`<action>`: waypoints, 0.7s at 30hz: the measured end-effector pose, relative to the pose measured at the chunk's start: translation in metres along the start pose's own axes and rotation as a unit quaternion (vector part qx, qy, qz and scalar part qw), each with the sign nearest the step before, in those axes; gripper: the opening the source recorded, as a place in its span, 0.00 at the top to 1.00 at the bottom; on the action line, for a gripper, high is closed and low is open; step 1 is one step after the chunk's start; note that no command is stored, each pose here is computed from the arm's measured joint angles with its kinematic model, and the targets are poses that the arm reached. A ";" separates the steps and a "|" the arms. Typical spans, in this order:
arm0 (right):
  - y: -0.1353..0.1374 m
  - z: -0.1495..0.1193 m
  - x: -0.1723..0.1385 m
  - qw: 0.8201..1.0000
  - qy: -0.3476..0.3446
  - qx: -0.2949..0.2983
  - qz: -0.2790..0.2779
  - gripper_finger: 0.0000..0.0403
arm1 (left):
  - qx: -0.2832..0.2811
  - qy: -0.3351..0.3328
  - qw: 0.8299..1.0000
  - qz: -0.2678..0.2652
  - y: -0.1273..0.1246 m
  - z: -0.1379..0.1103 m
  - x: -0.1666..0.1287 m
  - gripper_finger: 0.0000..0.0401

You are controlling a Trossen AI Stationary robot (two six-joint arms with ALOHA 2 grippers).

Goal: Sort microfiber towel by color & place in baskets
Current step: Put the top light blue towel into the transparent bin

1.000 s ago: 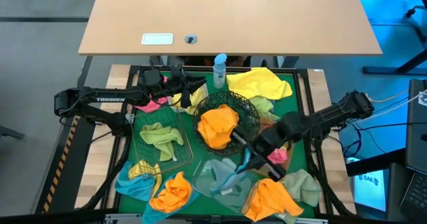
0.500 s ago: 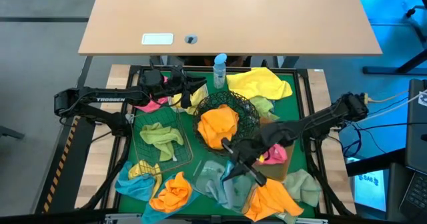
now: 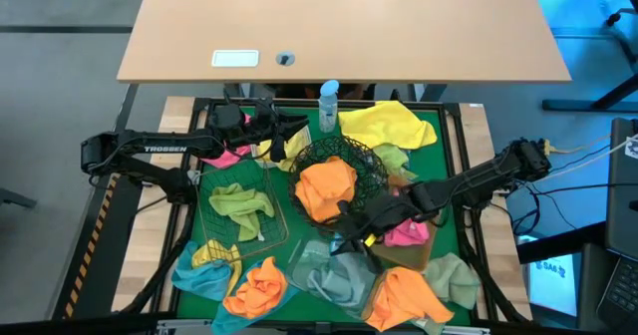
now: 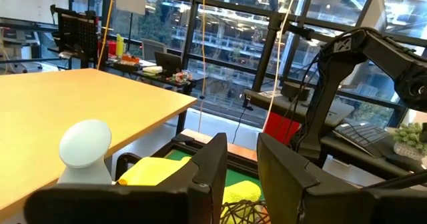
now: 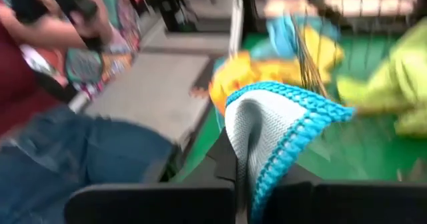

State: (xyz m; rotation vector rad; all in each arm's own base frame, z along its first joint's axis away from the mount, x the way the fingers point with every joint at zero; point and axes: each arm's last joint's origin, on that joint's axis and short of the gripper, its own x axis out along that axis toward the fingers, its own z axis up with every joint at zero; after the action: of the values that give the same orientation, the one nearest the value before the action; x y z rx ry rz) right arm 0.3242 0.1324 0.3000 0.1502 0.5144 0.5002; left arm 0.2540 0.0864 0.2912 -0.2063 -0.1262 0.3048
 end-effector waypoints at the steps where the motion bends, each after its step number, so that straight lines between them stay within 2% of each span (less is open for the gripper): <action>1: -0.001 -0.003 0.000 1.000 0.017 0.003 -0.003 0.99 | 0.000 0.000 1.000 0.000 0.000 0.000 0.000 0.81; 4: -0.002 -0.012 -0.001 0.998 0.064 0.013 -0.007 0.99 | 0.000 0.000 1.000 0.000 0.000 0.000 0.000 0.81; 8: -0.001 -0.019 -0.002 0.994 0.104 0.024 0.022 0.99 | 0.000 0.000 1.000 0.000 0.000 0.000 0.000 0.81; 21: -0.001 -0.018 -0.002 0.994 0.098 0.039 0.026 0.97 | 0.000 0.000 1.000 0.000 0.000 0.000 0.000 0.81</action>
State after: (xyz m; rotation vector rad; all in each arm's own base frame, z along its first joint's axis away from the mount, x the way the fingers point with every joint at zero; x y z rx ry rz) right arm 0.3141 0.1313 0.2851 0.1906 0.7240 0.5482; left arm 0.2540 0.0864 0.2912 -0.2063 -0.1262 0.3048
